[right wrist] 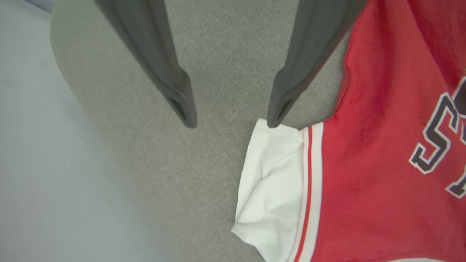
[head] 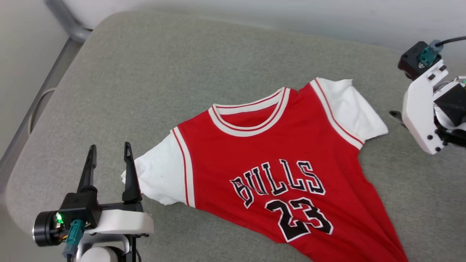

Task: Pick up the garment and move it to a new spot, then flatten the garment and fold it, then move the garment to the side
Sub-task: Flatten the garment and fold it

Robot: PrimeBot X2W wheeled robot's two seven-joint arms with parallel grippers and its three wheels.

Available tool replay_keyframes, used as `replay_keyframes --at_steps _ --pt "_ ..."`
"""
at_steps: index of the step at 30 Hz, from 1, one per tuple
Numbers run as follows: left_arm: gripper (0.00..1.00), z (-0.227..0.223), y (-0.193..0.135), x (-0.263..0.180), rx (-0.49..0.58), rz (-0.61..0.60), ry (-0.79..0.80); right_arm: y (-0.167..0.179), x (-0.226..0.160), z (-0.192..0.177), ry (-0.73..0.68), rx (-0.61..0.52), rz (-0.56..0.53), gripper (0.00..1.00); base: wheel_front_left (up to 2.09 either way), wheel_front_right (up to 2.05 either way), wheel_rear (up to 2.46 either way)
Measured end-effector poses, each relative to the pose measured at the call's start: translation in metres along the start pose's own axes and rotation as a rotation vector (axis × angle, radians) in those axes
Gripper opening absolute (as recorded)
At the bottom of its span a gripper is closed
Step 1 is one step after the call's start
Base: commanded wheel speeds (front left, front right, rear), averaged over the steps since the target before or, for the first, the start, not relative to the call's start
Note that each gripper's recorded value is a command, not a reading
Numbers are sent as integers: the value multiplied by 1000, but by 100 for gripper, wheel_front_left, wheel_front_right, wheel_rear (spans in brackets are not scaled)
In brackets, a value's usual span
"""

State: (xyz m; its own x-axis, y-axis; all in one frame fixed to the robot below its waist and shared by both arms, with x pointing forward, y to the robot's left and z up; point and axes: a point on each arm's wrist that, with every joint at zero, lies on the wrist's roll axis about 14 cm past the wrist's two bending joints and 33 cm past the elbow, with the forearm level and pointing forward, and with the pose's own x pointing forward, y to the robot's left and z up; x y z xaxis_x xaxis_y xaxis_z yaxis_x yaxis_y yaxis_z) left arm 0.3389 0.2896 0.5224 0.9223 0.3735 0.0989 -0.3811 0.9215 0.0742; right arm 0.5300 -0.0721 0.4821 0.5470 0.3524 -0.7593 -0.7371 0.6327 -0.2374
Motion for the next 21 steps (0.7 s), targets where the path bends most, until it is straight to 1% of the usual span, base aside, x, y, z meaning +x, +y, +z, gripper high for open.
replay_keyframes --at_steps 2,5,9,14,18,21 --pt "100 -2 0 1 -2 7 3 0 12 -12 90 -5 18 100 0 0 0" --pt "100 -5 1 3 3 17 11 2 30 -21 174 -10 46 100 0 0 0" --pt "100 -10 -2 7 14 20 22 2 54 -26 226 -15 63 100 0 0 0" --pt "100 -15 -4 12 28 22 33 19 83 -52 322 -27 125 100 0 0 0" --pt "100 -19 -2 15 48 26 41 28 95 -67 376 -55 157 100 0 0 0" --pt "100 -20 -1 16 55 30 45 31 98 -71 387 -61 173 100 0 0 0"
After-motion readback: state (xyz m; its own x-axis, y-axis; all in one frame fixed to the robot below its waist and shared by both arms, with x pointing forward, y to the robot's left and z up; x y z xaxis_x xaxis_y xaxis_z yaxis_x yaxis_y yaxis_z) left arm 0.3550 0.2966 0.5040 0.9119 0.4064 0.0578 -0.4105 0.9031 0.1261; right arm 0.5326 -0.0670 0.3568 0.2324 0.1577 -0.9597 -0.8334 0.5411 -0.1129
